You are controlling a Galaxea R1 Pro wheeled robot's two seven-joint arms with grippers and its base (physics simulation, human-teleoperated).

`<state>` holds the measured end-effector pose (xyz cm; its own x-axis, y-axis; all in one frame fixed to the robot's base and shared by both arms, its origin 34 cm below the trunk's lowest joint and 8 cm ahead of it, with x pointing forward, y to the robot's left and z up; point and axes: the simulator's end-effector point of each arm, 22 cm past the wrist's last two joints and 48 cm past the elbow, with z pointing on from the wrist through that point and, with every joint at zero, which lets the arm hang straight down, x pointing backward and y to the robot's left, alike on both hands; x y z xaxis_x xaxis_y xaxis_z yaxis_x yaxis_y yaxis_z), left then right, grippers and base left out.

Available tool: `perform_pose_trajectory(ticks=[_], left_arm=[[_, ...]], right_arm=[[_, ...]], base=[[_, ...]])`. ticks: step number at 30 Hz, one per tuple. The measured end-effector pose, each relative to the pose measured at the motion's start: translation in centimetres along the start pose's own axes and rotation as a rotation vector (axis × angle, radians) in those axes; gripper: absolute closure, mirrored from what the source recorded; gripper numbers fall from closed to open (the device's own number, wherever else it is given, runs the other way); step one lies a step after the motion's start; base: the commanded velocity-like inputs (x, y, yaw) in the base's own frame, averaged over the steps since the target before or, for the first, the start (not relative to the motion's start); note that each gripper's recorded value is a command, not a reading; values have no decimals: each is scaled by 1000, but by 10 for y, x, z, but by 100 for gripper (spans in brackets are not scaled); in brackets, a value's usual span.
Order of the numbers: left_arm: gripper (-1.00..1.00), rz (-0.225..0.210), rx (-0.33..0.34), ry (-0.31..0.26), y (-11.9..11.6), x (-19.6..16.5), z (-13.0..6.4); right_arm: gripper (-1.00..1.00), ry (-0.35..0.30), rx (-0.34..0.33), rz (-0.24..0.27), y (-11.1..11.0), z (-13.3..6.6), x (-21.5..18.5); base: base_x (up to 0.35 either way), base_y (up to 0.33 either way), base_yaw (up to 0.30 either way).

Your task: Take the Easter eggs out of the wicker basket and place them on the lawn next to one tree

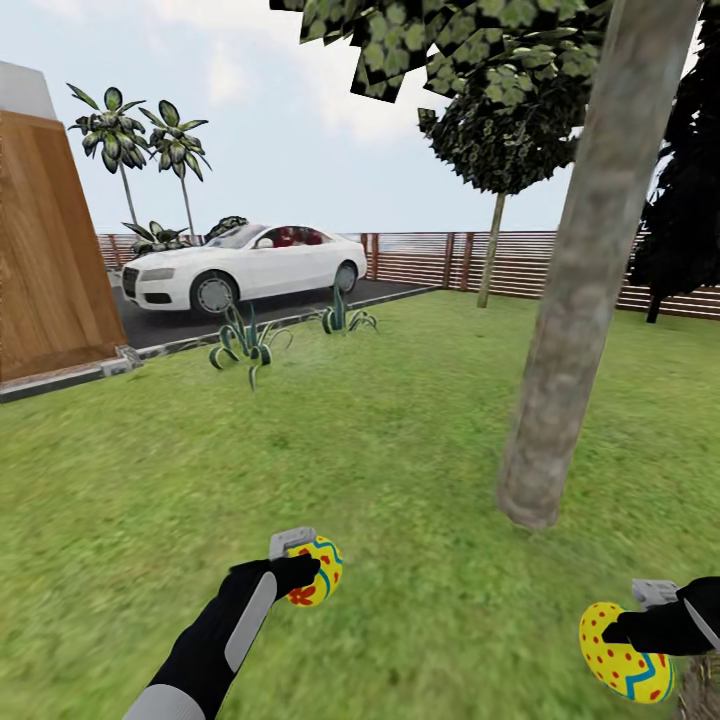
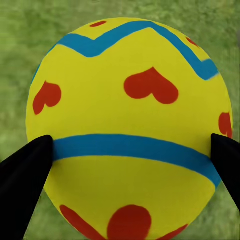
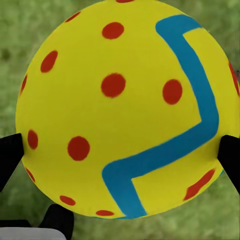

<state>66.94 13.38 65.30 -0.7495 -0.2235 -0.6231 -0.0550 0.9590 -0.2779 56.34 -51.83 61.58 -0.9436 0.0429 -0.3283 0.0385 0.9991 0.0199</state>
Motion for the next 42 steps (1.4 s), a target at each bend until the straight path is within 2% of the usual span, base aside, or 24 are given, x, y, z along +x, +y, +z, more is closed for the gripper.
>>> perform_pose_trajectory(ticks=[9,12,15,22,29,42], left_arm=[[100,-21,-4,2,8,-1,0],[100,-70,-19,-2,22,-5,-1],[100,-97,-25,-6,29,-8,-2],[100,-96,-40,-15,41,-13,-3],[100,-91,-58,-19,54,-15,-4],[100,-89,-67,-28,61,-19,-6]], right_arm=[[100,0,1,1,0,-1,0],[100,0,1,1,-1,-1,0],[100,0,0,1,0,-1,0],[100,0,0,1,0,0,0],[100,1,-2,2,1,-1,0],[100,2,-2,3,0,0,1]], base=[[48,143,0],[316,10,0],[335,1,0],[337,0,-36],[337,0,-289],[337,65,-299]])
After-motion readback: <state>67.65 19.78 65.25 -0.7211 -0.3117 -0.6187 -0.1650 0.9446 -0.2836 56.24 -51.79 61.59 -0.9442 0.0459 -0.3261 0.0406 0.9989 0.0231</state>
